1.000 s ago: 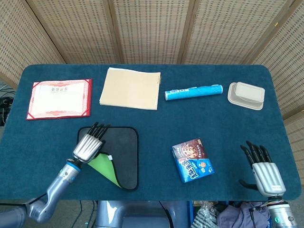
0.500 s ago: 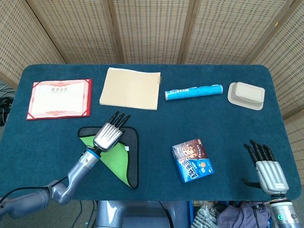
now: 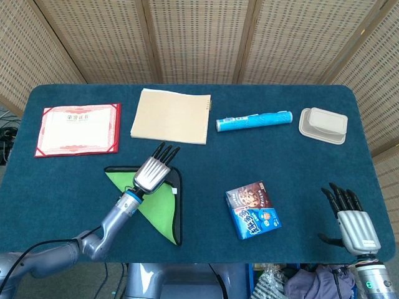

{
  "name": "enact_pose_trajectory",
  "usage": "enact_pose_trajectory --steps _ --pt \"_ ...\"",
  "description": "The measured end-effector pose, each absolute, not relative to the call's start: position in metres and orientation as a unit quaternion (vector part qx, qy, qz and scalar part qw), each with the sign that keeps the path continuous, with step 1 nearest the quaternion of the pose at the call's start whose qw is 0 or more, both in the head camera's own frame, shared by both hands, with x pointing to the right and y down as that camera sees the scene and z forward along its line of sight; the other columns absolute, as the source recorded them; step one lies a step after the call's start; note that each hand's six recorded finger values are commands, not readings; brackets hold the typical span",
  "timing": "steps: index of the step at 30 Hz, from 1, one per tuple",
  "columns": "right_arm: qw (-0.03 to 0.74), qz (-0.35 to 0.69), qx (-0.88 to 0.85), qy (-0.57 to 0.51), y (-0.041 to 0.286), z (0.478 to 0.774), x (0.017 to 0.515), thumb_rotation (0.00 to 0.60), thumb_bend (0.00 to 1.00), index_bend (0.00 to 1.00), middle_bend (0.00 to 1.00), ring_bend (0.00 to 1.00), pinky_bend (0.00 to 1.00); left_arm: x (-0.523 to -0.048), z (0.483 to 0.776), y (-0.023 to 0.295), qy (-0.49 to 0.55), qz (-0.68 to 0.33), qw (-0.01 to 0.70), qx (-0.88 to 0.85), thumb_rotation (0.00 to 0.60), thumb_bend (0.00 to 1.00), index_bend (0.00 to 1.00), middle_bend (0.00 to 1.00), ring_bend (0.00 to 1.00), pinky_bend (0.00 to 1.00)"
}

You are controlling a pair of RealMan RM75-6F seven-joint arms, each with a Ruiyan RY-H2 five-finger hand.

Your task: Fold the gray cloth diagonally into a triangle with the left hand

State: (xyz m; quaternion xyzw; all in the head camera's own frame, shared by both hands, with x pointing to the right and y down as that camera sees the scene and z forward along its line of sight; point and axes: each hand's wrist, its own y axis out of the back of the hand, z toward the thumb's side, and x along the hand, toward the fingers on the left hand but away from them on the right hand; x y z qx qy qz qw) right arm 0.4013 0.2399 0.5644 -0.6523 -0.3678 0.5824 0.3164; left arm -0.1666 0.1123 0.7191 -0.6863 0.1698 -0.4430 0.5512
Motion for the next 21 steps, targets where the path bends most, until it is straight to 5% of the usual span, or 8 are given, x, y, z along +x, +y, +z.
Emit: enact_pose_trajectory --steps 12,21 --pt "0.317 0.582 -0.654 -0.366 0.240 0.565 0.400 0.600 0.00 0.00 0.00 0.00 0.00 -0.152 0.721 0.109 0.168 -0.440 0.552 -0.688 0.600 0.39 0.66 0.00 0.00 0.00" --pt "0.319 0.577 -0.651 -0.375 0.239 0.562 0.401 0.600 0.00 0.00 0.00 0.00 0.00 -0.157 0.731 0.108 0.163 -0.467 0.549 -0.673 0.600 0.39 0.06 0.00 0.00 0.00"
